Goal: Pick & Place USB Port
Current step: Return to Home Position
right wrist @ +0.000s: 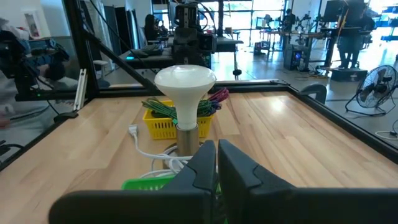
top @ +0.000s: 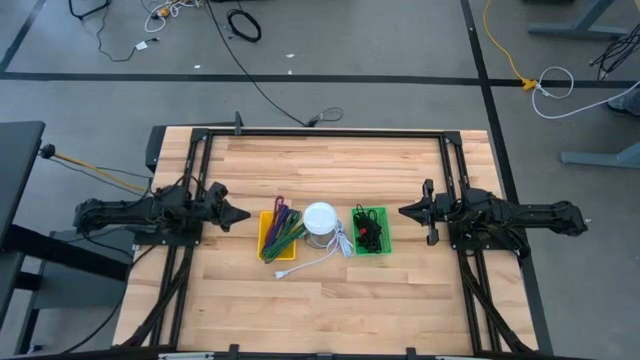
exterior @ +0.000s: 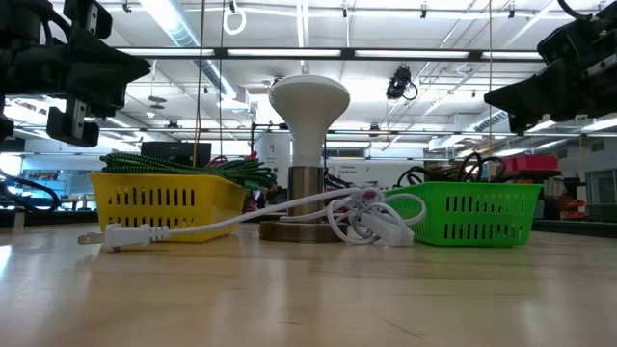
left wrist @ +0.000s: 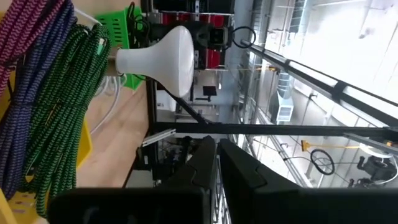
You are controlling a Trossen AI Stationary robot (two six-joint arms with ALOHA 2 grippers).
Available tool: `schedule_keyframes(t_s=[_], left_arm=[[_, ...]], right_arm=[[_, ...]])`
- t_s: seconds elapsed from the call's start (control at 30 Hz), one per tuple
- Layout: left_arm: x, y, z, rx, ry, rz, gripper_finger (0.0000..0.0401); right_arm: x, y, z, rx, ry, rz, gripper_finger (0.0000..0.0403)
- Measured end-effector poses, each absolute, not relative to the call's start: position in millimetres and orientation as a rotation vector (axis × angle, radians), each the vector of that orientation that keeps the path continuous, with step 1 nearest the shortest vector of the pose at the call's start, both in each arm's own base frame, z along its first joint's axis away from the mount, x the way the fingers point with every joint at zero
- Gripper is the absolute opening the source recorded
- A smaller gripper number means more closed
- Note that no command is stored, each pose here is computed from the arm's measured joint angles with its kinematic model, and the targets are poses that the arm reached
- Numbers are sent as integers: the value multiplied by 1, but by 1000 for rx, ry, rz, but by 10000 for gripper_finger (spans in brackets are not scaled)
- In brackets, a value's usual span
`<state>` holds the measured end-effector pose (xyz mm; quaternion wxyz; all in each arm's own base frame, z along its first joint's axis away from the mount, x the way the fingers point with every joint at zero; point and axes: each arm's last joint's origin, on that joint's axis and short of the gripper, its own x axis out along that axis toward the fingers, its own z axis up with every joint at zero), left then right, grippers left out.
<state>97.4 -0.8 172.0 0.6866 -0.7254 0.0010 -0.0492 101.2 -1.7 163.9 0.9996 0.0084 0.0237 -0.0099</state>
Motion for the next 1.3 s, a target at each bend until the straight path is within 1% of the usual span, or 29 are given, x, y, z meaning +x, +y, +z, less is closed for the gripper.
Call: schedule_keyframes(t_s=[0.3,0.4,0.43,0.5,0.53,0.6,0.67,0.73,0.77,0.83,0.9,0.97,1.17,1.3], left_arm=[[97,-1,173,-1622,-8,-115,25],[97,-1,173,-1673,-10,-117,25],[97,0,173,-1633,-13,-107,25],[98,0,170,-1416,-13,-71,25],[98,1,170,-1247,-27,-42,25],[97,2,168,-796,-33,4,25],[97,1,169,-452,-27,-29,25],[97,0,171,-215,-52,-38,25],[97,1,171,-133,-62,-17,25],[97,4,172,-37,-69,76,25],[97,6,171,-18,-61,175,25],[97,8,171,-75,-66,215,25],[97,7,171,-263,-82,180,25],[97,6,171,-311,-85,166,25]], right_arm=[[101,-2,164,17,47,-19,22],[101,-2,164,17,47,-19,22],[101,-2,164,17,47,-19,22],[101,-2,164,17,47,-20,22],[101,-2,164,17,47,-19,22],[101,-2,164,17,47,-19,22],[101,-2,164,17,47,-19,22],[101,-2,164,17,47,-19,22],[101,-2,164,17,47,-19,22],[101,-2,164,17,47,-19,22],[101,-2,164,17,47,-19,22],[101,-2,164,17,47,-19,22],[101,-2,164,17,47,-19,22],[101,-2,164,17,47,-19,22]])
